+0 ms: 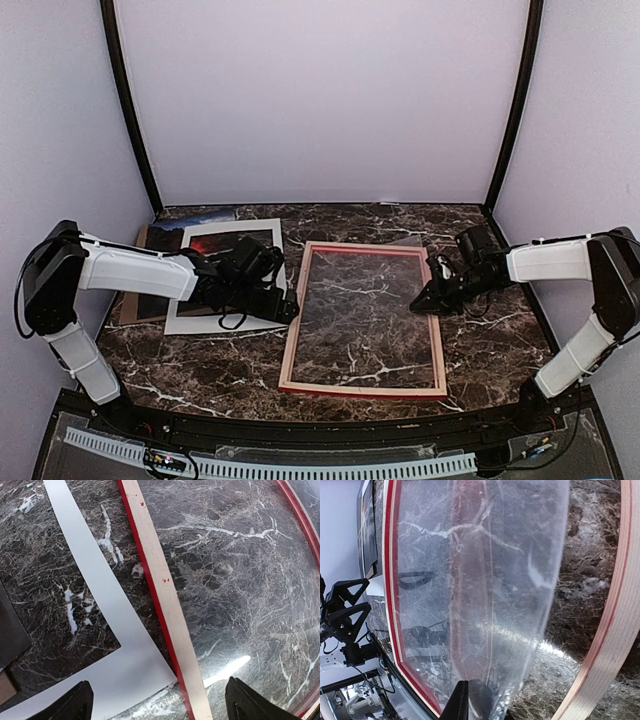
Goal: Put the photo into the frame
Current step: Place the glass panel at the frame body, then position the photo frame at the center of the board.
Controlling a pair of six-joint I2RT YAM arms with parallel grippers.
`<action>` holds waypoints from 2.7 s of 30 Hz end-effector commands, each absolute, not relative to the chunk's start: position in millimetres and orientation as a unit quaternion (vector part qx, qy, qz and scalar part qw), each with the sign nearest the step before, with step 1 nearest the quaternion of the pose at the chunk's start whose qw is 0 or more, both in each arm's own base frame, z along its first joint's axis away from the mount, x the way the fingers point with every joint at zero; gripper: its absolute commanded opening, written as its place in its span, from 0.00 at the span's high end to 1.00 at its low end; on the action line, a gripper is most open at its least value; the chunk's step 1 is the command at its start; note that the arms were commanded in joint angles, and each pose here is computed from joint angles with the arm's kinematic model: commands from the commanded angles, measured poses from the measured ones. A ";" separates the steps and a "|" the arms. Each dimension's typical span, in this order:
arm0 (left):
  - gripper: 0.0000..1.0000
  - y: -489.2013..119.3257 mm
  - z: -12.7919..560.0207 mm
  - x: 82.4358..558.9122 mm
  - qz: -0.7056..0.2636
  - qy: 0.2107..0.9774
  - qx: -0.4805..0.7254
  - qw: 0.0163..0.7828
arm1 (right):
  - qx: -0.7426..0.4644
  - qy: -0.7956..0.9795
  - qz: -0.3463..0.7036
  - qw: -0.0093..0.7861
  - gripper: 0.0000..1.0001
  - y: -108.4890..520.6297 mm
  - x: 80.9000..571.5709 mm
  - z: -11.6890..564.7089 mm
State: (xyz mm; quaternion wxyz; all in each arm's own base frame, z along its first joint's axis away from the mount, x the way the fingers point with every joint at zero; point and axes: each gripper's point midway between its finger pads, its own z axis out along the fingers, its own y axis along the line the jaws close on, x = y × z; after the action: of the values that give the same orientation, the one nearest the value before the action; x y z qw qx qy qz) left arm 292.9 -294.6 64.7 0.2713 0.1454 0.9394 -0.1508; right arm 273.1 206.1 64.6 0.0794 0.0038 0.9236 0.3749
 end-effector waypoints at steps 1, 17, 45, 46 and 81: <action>0.05 -303.1 72.3 298.4 -0.152 0.934 0.144 0.289 | -0.004 0.910 0.406 0.084 0.88 215.5 277.6 79.7; 0.05 -315.7 84.7 302.0 -0.167 0.922 0.163 0.310 | 0.005 0.921 0.381 0.080 0.64 210.2 281.7 70.7; 0.05 -347.4 113.1 299.6 -0.186 0.901 0.203 0.336 | 0.023 0.973 0.171 0.153 0.49 144.2 303.4 69.6; 0.05 -343.4 112.8 300.8 -0.175 0.902 0.204 0.338 | 0.023 0.974 0.170 0.150 0.50 144.1 303.8 66.2; 0.04 -201.5 118.3 334.5 -0.125 0.940 0.068 0.309 | -0.025 0.992 0.049 0.117 0.80 110.7 320.9 16.4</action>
State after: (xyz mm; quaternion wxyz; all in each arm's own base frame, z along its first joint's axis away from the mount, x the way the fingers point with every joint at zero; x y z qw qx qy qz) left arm 341.1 -221.3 110.8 0.3130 0.0837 0.9378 -0.1247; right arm 312.3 136.1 24.8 0.1151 -0.0226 0.9867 0.1126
